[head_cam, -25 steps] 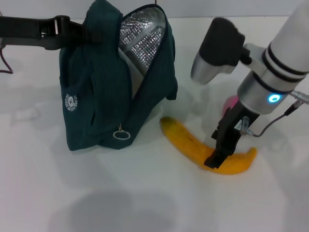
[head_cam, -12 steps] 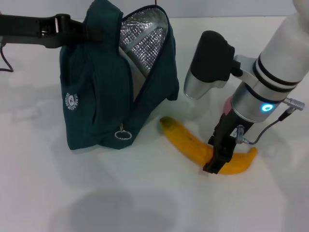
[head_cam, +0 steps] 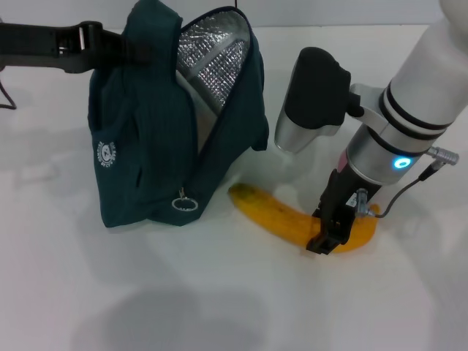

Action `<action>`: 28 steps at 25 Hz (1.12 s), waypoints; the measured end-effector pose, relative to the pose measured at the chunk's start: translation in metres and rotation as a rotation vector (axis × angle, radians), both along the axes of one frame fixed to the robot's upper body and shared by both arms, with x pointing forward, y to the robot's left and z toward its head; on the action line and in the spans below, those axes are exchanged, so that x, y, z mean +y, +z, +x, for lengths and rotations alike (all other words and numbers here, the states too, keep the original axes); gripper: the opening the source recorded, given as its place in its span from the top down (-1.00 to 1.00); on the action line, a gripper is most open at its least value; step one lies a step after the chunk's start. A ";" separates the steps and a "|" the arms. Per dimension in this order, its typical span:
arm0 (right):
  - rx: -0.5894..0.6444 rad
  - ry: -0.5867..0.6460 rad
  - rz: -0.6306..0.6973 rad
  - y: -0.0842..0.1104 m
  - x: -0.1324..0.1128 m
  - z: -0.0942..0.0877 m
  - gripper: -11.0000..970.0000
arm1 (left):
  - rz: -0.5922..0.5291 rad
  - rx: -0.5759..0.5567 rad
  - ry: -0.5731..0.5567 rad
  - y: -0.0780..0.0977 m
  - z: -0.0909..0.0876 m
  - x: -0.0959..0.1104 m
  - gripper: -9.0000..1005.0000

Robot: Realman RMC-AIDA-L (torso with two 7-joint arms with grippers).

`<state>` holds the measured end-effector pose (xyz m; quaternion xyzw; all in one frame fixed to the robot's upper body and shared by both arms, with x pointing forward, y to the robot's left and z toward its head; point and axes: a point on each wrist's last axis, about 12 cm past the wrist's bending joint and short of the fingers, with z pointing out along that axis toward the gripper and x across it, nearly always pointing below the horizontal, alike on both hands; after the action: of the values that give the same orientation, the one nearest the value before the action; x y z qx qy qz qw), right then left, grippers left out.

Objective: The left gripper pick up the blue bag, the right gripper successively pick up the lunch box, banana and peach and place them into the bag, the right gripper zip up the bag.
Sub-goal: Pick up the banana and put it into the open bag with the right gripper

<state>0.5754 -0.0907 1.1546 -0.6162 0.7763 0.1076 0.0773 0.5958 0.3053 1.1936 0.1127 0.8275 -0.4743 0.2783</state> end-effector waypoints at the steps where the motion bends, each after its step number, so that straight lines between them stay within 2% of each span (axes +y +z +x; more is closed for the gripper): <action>1: -0.002 0.001 0.002 0.001 0.000 0.000 -0.22 | 0.000 0.001 0.002 0.000 0.000 0.001 0.82; 8: 0.032 -0.031 0.040 0.009 -0.007 0.003 0.06 | 0.001 0.002 0.005 -0.001 -0.001 0.002 0.81; 10: 0.063 -0.059 0.088 0.017 -0.013 0.006 0.07 | 0.000 0.004 0.010 -0.001 -0.001 0.004 0.81; 17: 0.231 -0.180 0.395 0.055 -0.051 0.018 0.09 | -0.035 0.028 0.062 -0.006 -0.004 0.018 0.81; 28: 0.421 -0.284 0.775 0.077 -0.117 0.020 0.08 | -0.043 0.026 0.065 -0.007 -0.004 0.019 0.81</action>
<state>0.5952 -0.2075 1.2314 -0.3944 0.7542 0.5010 0.1569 0.5917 0.3239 1.1868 0.0737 0.8240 -0.4840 0.2853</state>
